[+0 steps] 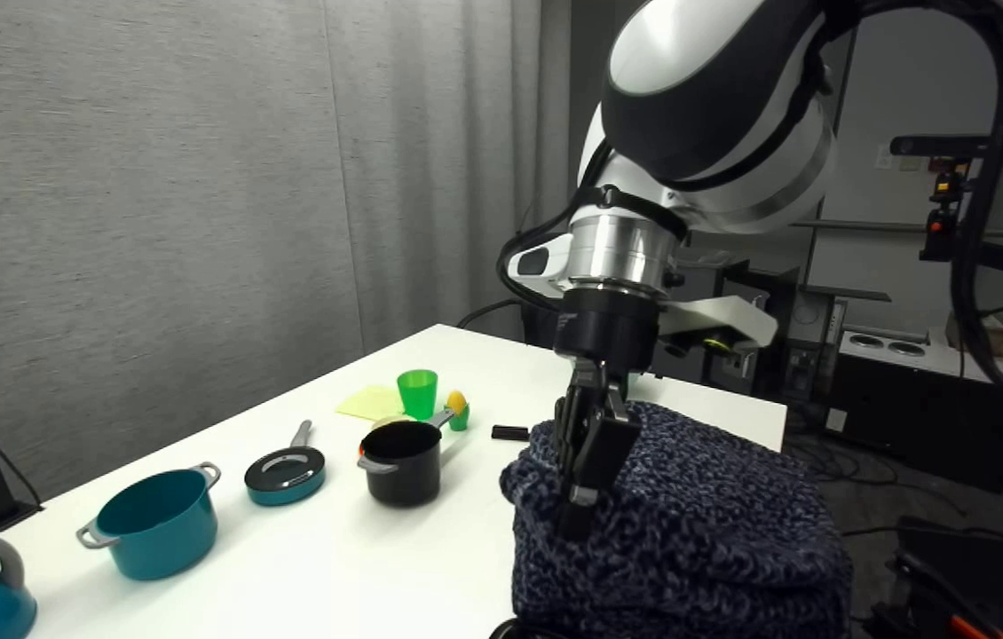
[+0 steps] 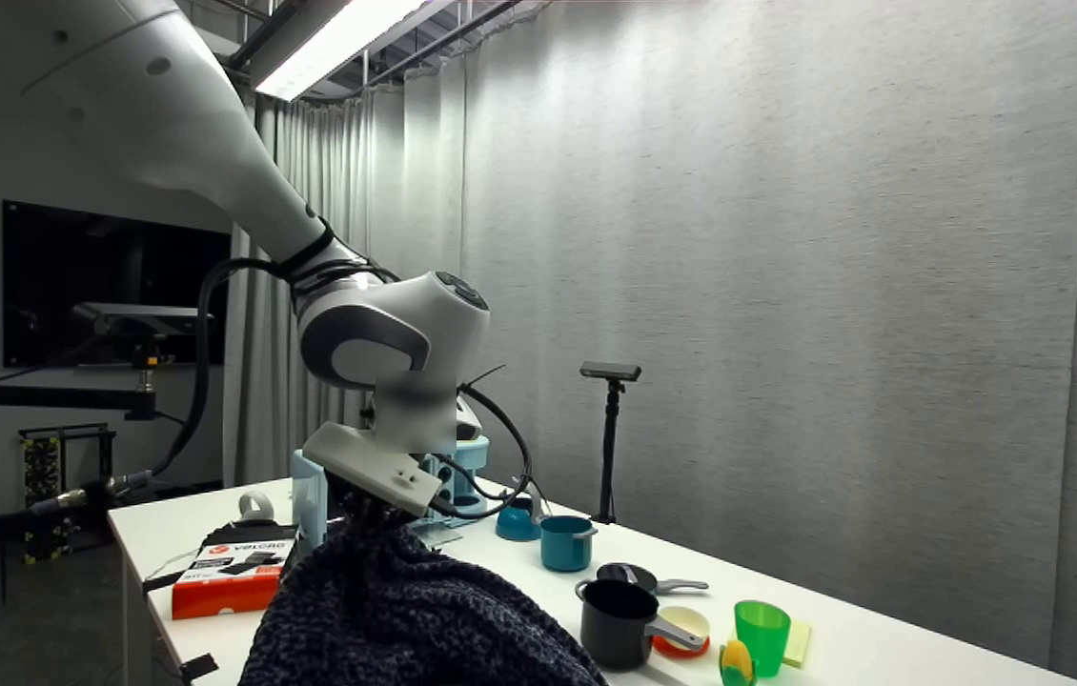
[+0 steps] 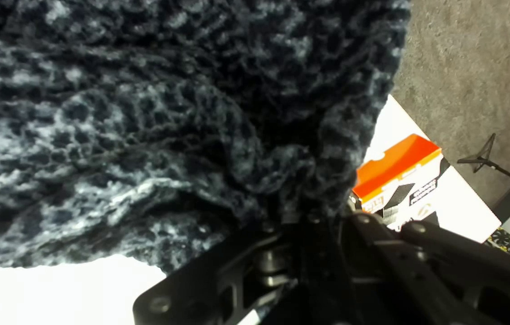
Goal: Unfold the blanket once
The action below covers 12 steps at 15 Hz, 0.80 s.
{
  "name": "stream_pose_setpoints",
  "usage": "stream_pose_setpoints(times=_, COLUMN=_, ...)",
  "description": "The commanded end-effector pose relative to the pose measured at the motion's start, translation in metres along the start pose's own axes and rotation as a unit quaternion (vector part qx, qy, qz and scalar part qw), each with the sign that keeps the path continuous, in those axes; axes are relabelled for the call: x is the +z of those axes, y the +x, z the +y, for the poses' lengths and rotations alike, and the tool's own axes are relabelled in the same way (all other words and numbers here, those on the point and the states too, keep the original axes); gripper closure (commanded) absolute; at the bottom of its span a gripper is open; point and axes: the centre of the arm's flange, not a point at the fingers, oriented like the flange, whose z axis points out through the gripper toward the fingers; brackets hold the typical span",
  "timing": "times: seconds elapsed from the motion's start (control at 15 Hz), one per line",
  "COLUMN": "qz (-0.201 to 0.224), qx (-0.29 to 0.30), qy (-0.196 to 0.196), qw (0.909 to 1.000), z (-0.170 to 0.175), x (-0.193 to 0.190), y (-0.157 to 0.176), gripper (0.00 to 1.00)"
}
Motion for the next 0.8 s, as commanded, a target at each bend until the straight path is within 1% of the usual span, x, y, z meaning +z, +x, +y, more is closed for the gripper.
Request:
stream_pose_setpoints(times=0.0, qz=0.0, qx=0.0, qy=0.0, qw=1.0, z=0.0, x=0.0, y=0.0, gripper=0.93)
stream_pose_setpoints(times=0.07, qz=0.0, qx=0.0, qy=0.0, qw=1.0, z=0.0, x=0.0, y=0.0, gripper=0.98)
stream_pose_setpoints(times=0.13, qz=0.017, qx=0.008, qy=-0.004, qw=0.9998, z=0.005, x=-0.004, y=0.0, gripper=0.98)
stream_pose_setpoints(times=0.2, qz=0.023, qx=0.011, qy=-0.005, qw=0.9997, z=0.009, x=-0.001, y=0.008, gripper=0.98)
stream_pose_setpoints(times=0.33, qz=0.025, qx=0.012, qy=-0.014, qw=0.9995, z=0.013, x=0.007, y=0.027, gripper=0.98)
stream_pose_setpoints(times=0.53, qz=0.027, qx=-0.009, qy=-0.017, qw=0.9994, z=0.012, x=0.034, y=0.074, gripper=0.98)
stream_pose_setpoints(times=0.6, qz=0.029, qx=-0.019, qy=-0.012, qw=0.9993, z=0.01, x=0.045, y=0.092, gripper=0.98)
stream_pose_setpoints(times=0.73, qz=0.019, qx=-0.04, qy=0.001, qw=0.999, z=0.0, x=0.072, y=0.124, gripper=0.98)
